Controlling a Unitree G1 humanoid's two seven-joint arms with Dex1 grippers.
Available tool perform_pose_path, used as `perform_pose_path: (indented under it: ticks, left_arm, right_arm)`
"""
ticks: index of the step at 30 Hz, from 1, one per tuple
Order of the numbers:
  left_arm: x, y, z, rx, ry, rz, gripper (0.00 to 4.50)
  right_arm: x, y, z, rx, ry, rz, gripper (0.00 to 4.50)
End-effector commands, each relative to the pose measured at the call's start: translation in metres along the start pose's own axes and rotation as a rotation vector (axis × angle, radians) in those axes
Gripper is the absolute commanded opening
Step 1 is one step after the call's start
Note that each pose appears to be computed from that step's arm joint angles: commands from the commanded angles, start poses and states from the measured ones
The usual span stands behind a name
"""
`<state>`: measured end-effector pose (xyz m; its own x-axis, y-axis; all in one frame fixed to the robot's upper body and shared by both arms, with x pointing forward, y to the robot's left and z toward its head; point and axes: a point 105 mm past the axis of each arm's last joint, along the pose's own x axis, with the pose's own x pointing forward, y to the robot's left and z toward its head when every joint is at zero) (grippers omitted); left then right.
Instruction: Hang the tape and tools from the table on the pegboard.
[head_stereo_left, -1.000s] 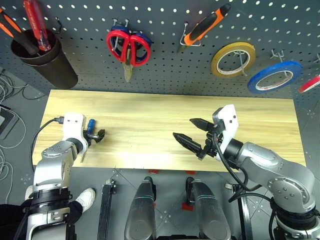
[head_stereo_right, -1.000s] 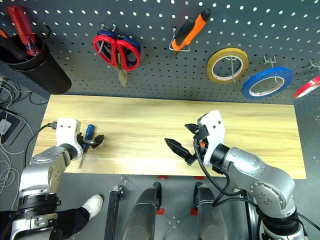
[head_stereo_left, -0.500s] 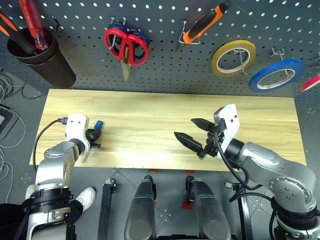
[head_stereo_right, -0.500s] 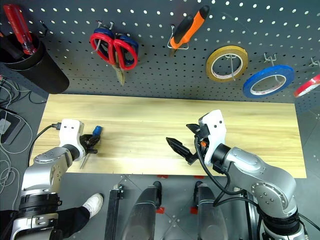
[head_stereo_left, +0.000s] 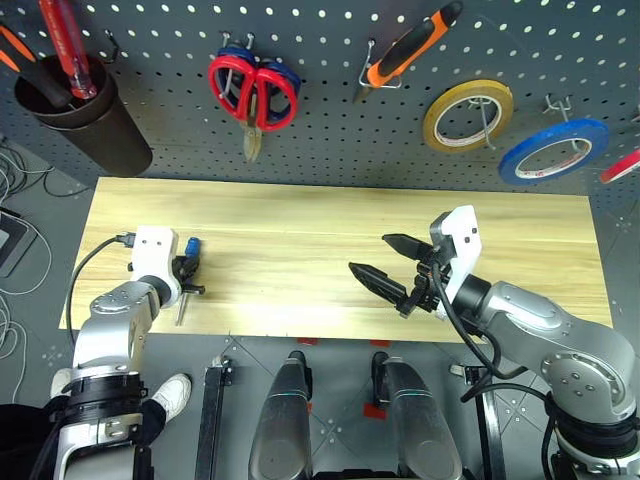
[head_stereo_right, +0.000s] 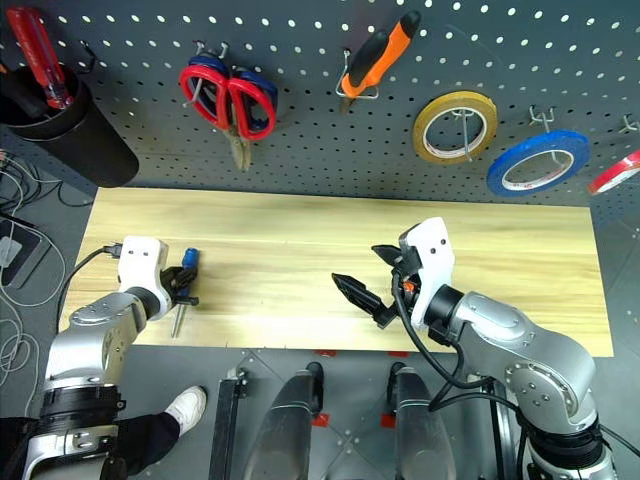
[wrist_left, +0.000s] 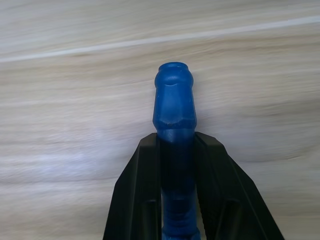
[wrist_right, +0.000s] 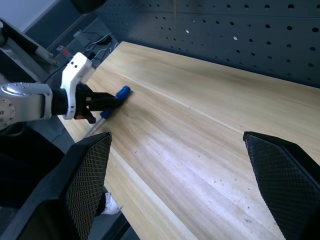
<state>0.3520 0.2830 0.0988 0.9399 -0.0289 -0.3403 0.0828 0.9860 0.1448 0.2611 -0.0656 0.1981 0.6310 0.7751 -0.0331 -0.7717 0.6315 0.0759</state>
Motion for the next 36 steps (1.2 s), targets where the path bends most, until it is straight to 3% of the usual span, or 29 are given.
perform_pose_path:
  ticks: [1, 8, 15, 26, 36]
  left_arm:
    - [-0.003, -0.02, 0.005, 0.016, -0.03, -0.026, 0.57]
    - [-0.02, -0.077, 0.029, 0.145, -0.168, -0.102, 0.57]
    - [-0.044, -0.091, 0.072, 0.272, -0.376, 0.004, 0.57]
    - [-0.098, -0.07, 0.196, 0.375, -0.86, 0.321, 0.57]
    - [-0.118, -0.046, 0.26, 0.39, -1.05, 0.471, 0.57]
  right_arm:
    - [-0.011, 0.001, 0.008, 0.018, -0.058, 0.032, 4.5]
    - [-0.024, -0.007, 0.02, 0.016, -0.152, -0.006, 4.5]
    - [-0.026, -0.005, 0.037, 0.025, -0.287, -0.031, 4.5]
    - [-0.022, -0.009, 0.079, 0.093, -0.494, -0.005, 4.5]
    - [-0.015, -0.003, 0.105, 0.102, -0.583, 0.039, 4.5]
